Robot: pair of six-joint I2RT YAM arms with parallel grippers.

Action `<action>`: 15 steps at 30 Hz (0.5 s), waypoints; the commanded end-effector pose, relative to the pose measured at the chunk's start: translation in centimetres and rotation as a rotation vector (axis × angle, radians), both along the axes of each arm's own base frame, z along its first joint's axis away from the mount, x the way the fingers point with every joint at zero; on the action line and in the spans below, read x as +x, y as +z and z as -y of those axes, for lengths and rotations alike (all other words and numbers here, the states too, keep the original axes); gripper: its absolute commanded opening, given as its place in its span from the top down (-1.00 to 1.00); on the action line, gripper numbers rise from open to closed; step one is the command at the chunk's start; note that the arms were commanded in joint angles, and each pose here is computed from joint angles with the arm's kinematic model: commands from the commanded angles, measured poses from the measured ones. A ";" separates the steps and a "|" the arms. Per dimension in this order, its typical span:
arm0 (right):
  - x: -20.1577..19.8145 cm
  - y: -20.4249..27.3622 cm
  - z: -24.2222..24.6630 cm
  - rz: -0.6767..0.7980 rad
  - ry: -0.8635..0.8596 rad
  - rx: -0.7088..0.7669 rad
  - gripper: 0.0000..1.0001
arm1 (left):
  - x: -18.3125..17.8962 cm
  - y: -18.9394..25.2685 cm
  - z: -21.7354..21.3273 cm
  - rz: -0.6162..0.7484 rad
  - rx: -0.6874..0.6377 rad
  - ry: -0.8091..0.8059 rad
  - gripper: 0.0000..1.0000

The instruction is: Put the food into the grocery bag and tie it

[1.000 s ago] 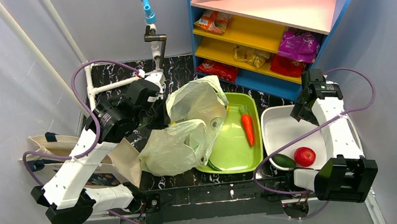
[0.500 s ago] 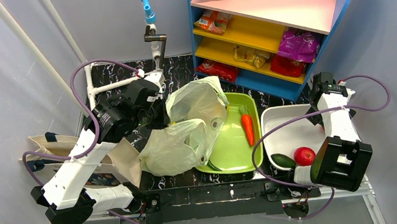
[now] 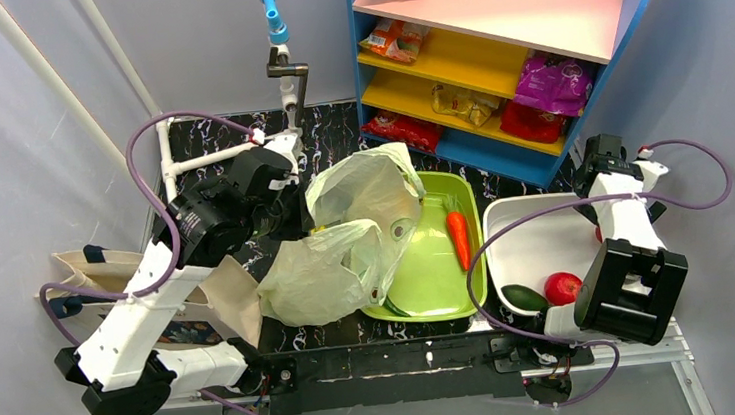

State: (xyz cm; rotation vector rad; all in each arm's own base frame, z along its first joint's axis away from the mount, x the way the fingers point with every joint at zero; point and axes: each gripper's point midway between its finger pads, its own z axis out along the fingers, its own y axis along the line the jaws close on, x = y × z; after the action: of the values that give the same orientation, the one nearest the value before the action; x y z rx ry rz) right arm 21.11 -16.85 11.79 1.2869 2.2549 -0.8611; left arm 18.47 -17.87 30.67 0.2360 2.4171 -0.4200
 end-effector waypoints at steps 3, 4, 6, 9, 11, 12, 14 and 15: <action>1.0 -0.3 2.0 0.057 0.000 -0.050 -0.97 | -0.3 0.8 -0.9 0.030 -0.020 0.017 1.00; 1.0 -0.4 2.1 0.062 0.004 -0.047 -0.97 | -0.3 0.8 -0.9 0.032 -0.023 0.018 1.00; 0.8 -0.5 2.3 0.062 -0.003 -0.044 -0.97 | -0.3 0.9 -1.0 0.037 -0.021 0.019 1.00; 0.7 -0.8 2.7 0.059 -0.010 -0.044 -0.97 | -0.2 0.9 -1.0 0.041 -0.015 0.016 1.00; 0.7 -1.2 2.9 0.058 -0.016 -0.038 -0.97 | -0.2 1.0 -0.9 0.041 -0.014 0.009 1.00; 0.7 -1.4 3.1 0.061 -0.020 -0.036 -0.97 | -0.2 1.0 -0.9 0.041 -0.011 0.005 1.00; 1.3 -1.9 3.3 0.076 -0.009 -0.021 -0.97 | -0.2 1.0 -0.8 0.040 -0.010 -0.002 1.00; 1.5 -2.3 3.4 0.075 -0.006 -0.012 -0.97 | -0.2 1.1 -0.7 0.038 -0.011 -0.006 1.00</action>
State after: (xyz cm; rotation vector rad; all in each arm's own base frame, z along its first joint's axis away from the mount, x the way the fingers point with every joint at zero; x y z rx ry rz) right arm 21.65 -19.46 10.44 1.3052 2.2002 -0.8415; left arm 18.26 -17.53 31.07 0.2362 2.3970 -0.4281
